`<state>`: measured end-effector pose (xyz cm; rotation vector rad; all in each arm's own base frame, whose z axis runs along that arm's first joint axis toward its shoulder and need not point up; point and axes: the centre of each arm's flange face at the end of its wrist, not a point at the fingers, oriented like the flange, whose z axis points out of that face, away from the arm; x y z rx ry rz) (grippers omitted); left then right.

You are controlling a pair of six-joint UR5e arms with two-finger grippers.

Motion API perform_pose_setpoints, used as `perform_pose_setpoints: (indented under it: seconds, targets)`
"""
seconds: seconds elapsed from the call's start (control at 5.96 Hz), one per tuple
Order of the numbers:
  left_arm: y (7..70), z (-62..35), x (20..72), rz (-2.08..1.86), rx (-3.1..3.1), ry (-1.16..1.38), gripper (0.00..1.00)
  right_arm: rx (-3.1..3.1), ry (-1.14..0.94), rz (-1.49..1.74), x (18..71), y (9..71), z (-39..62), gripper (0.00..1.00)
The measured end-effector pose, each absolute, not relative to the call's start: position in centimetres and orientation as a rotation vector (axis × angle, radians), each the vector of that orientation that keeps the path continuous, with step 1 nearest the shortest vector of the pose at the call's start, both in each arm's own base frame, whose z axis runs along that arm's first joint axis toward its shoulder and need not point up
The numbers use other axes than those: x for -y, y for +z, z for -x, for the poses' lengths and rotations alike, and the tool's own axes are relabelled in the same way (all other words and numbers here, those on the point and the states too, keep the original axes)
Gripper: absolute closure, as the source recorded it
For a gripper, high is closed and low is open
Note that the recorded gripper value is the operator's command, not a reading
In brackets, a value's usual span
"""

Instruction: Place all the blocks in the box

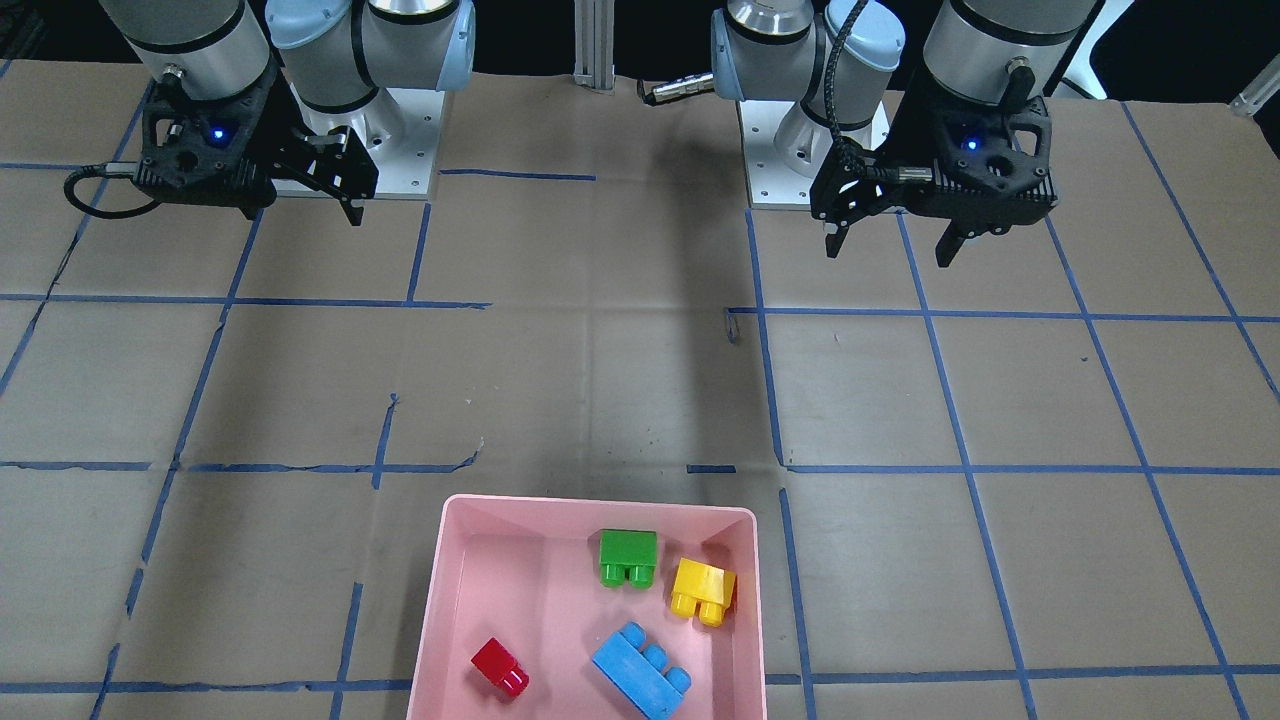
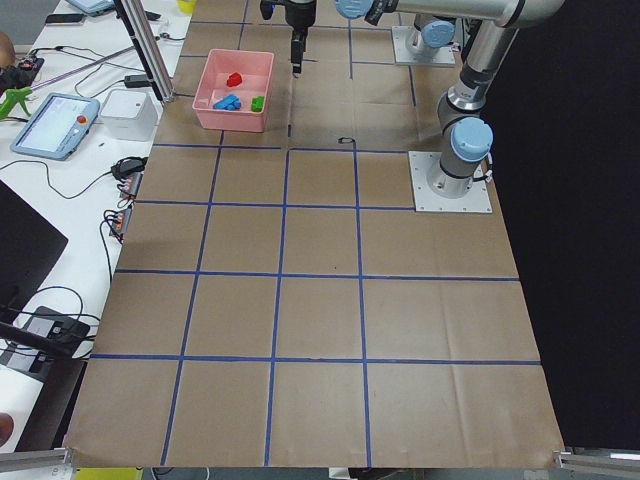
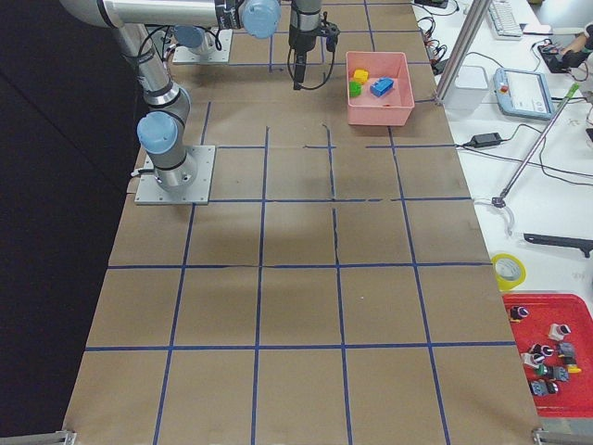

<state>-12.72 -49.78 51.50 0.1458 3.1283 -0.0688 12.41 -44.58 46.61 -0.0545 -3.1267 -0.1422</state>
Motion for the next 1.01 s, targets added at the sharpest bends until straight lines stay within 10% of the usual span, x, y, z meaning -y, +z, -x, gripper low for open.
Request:
perform_pose_setpoints:
  seconds: [1.01]
  targets:
    - [51.27, 12.72, 50.01, -0.147, -3.128, -0.066, 0.01, 3.126, -0.146, 0.055, 44.33, 46.51, -12.41, 0.0]
